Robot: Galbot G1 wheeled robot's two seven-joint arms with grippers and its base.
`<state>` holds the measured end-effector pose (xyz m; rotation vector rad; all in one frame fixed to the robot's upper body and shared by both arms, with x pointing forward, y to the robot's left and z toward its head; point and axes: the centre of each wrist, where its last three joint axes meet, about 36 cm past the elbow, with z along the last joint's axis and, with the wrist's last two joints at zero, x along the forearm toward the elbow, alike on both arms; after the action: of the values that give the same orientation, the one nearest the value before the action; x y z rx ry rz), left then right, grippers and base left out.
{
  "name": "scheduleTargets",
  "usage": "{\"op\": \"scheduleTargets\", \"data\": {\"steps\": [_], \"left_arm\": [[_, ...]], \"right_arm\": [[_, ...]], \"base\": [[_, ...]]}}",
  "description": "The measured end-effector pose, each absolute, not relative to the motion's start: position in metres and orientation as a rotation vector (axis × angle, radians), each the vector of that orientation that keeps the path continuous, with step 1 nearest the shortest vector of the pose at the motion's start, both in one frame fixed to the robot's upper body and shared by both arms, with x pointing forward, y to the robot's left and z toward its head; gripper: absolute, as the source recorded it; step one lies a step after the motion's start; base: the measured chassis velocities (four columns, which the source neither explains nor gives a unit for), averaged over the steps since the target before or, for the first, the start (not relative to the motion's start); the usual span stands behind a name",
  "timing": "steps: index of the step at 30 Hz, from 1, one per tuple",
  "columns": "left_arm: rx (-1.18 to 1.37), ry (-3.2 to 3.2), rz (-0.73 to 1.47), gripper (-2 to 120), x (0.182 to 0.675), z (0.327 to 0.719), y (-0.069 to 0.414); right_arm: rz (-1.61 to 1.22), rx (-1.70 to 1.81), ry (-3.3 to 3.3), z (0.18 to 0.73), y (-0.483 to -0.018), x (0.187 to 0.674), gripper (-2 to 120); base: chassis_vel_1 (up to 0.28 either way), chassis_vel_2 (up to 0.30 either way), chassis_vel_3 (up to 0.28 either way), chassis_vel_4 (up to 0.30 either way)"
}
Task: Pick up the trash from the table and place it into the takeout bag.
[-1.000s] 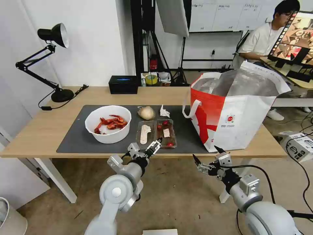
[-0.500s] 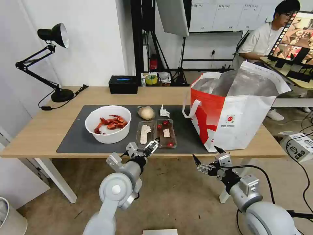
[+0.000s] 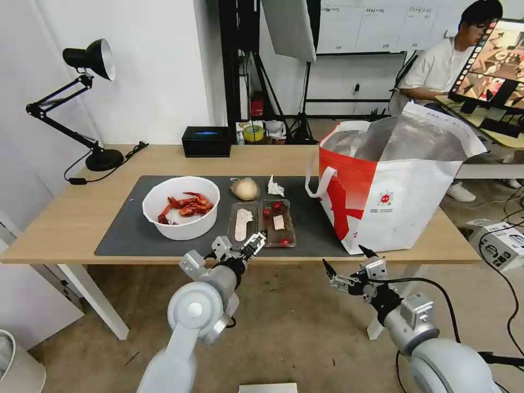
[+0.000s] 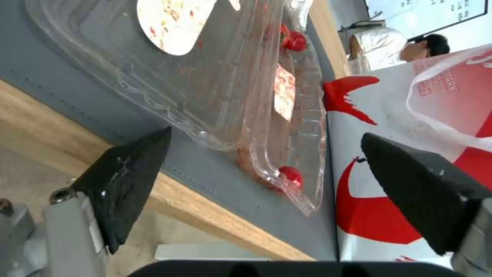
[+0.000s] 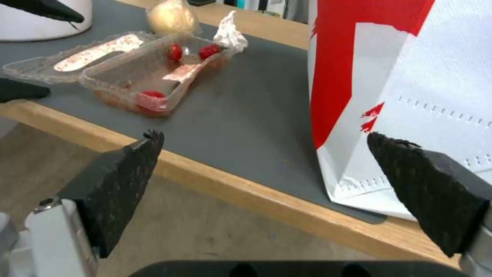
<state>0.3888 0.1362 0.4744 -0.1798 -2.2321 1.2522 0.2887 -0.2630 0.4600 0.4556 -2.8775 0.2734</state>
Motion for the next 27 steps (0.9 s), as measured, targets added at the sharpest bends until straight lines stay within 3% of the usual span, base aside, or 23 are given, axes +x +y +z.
{"op": "scheduleTargets", "data": {"steps": [27], "left_arm": [[-0.143,-2.256,1.311,100,0.3915,0.4786,0.1392]], "right_arm": [[0.268,0.456,-2.872,0.4572,-0.2600,0.2856,100]], "base": [[0.000,0.000,0.000,0.000]]}}
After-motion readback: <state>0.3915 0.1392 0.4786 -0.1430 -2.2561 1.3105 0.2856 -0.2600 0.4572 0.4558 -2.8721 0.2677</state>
